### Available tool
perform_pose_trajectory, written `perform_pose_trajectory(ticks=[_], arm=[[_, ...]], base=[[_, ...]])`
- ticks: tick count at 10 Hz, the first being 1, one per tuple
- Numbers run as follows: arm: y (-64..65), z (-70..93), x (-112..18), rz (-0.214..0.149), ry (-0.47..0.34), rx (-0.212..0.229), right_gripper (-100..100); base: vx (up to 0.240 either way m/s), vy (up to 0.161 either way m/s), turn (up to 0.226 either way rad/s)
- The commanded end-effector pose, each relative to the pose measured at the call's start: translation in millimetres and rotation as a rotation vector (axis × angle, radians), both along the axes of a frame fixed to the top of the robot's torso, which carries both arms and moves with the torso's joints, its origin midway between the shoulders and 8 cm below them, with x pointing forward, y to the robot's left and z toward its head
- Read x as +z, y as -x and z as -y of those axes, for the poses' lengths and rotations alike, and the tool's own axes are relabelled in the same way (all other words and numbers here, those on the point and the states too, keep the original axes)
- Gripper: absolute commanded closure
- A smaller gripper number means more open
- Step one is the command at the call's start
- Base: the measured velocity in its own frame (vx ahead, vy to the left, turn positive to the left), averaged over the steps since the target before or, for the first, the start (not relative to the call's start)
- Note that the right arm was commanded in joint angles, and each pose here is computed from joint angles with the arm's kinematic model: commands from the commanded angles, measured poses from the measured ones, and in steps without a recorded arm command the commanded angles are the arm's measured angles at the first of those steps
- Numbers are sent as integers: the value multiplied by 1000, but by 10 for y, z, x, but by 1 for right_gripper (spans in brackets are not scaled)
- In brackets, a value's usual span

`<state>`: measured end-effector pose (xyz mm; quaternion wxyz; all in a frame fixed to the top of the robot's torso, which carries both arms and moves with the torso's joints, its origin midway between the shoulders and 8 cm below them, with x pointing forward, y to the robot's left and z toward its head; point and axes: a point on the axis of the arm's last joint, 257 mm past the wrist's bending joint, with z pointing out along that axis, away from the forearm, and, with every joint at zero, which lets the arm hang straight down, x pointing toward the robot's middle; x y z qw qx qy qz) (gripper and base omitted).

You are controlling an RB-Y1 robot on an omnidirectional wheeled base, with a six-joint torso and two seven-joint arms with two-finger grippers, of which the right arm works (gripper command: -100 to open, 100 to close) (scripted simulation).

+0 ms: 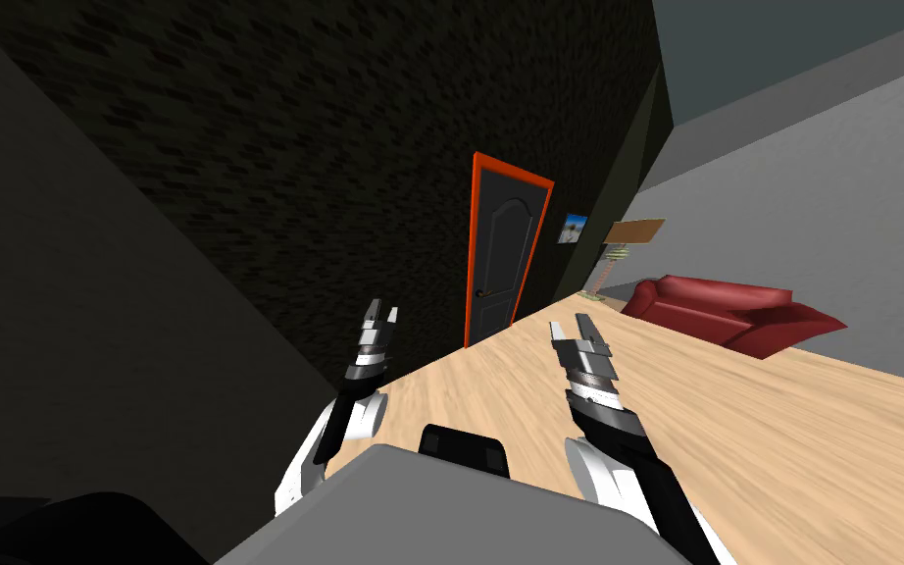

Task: Pull the door open

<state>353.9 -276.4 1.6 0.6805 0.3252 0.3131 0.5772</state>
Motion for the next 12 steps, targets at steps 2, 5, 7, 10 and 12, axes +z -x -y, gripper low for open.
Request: perform_pose_trajectory(ticks=[2,5,7,10,12], arm=[[-98,-33,-149,-21,-2,21,-100],[-205,-69,-318,-44,-3,43,-100],[-288,-98,-455,-64,-4,61,-100],[-425,-153,-674,-93,-3,93,-100],[-486,-168,-803,-114,-4,104,-100]], base=[[62,-30,54],[86,-19,43],[88,-33,54],[94,-35,71],[70,-31,50]])
